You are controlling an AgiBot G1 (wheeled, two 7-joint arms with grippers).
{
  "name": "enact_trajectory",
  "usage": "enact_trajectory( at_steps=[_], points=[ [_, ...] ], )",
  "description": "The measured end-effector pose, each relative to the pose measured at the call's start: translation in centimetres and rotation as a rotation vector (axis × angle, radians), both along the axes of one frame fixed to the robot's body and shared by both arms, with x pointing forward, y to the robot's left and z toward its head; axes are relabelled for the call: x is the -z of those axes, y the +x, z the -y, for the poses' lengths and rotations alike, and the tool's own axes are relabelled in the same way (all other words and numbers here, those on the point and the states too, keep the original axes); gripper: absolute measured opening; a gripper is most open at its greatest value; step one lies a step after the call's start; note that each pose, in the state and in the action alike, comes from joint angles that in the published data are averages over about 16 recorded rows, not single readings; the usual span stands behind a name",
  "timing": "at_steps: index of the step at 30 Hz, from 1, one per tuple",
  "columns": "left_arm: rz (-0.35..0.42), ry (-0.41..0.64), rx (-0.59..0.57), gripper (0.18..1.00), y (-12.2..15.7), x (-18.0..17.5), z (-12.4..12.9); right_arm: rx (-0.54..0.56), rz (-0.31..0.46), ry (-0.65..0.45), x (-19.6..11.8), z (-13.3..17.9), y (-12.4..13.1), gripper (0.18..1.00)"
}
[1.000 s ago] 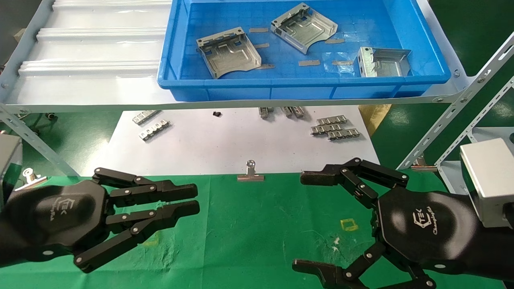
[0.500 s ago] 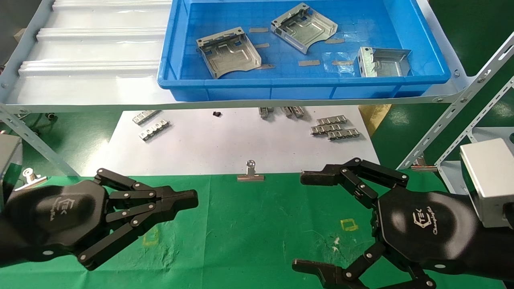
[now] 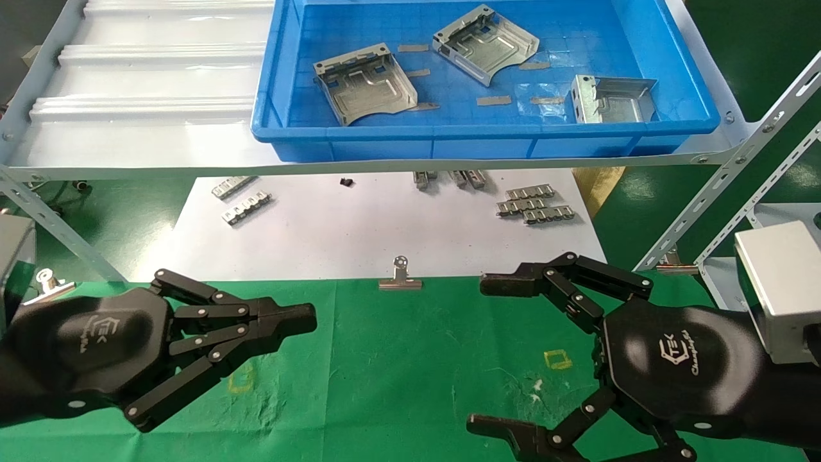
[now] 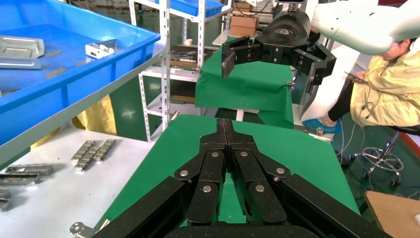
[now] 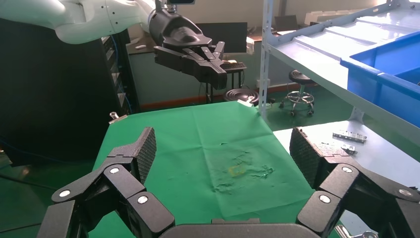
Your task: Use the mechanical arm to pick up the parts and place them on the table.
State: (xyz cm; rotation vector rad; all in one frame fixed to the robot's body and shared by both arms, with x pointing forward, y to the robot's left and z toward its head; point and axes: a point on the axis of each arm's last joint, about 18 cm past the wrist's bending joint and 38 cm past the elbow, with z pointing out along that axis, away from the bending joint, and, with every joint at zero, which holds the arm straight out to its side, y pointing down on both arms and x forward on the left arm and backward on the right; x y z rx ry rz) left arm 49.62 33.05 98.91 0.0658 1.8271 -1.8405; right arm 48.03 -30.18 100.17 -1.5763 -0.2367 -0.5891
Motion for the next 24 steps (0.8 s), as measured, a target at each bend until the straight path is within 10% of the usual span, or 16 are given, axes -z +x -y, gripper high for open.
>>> enact_trajectory(
  at_steps=[10, 24],
  points=[
    [0.0, 0.0, 0.0, 0.19, 0.0, 0.0, 0.0, 0.127, 0.127, 0.071, -5.9, -0.4, 4.2, 1.0],
    [0.0, 0.0, 0.0, 0.191, 0.0, 0.0, 0.0, 0.515, 0.197, 0.129, -16.4, -2.6, 16.5, 1.0]
  ],
)
